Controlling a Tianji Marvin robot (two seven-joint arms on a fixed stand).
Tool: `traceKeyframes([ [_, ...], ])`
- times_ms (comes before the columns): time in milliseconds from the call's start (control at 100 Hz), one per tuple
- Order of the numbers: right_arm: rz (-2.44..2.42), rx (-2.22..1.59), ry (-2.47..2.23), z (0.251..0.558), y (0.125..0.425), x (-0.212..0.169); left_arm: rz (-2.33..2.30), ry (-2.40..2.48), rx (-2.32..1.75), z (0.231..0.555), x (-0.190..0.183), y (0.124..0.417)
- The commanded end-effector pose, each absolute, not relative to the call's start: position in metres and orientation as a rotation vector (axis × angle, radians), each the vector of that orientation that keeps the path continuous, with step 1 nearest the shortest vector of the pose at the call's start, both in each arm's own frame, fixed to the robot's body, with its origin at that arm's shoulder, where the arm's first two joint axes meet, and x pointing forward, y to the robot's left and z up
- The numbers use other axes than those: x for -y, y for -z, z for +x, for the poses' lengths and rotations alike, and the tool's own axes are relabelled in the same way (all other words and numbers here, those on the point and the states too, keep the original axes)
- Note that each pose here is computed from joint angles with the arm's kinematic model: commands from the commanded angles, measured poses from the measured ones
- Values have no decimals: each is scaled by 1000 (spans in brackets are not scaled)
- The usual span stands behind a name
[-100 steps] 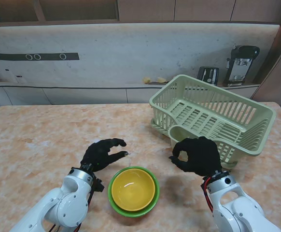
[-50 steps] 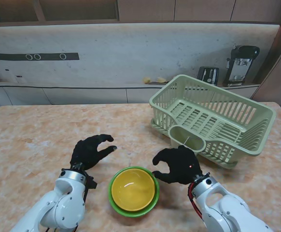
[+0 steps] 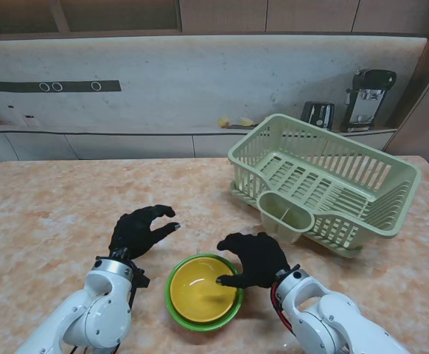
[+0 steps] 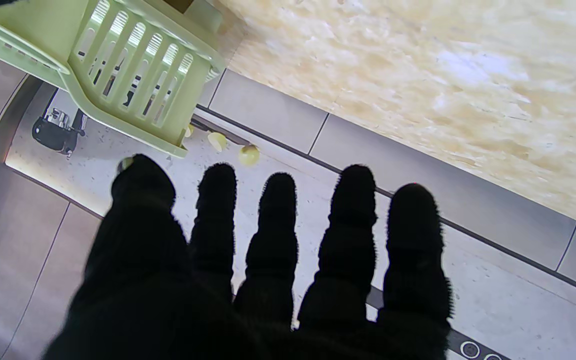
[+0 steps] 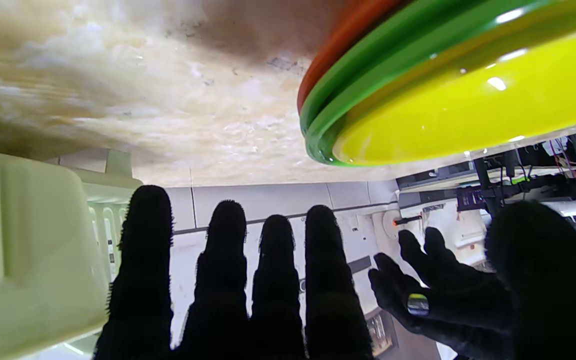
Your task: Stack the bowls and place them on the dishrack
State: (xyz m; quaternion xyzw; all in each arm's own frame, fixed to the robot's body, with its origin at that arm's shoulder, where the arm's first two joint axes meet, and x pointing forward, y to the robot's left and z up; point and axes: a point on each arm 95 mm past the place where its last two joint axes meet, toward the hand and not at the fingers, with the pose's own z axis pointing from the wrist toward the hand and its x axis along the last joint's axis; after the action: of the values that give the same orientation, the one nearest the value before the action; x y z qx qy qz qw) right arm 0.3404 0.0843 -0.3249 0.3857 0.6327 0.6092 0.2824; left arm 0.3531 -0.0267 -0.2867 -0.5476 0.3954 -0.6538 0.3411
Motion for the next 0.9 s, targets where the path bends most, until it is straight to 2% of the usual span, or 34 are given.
traceKeyframes([
  [0, 1066, -1716, -1615, 342, 330, -88, -1439, 1694, -1039, 353, 28, 288],
  [890, 1314, -1850, -1450, 361, 361, -110, -1447, 1684, -1033, 354, 28, 287],
])
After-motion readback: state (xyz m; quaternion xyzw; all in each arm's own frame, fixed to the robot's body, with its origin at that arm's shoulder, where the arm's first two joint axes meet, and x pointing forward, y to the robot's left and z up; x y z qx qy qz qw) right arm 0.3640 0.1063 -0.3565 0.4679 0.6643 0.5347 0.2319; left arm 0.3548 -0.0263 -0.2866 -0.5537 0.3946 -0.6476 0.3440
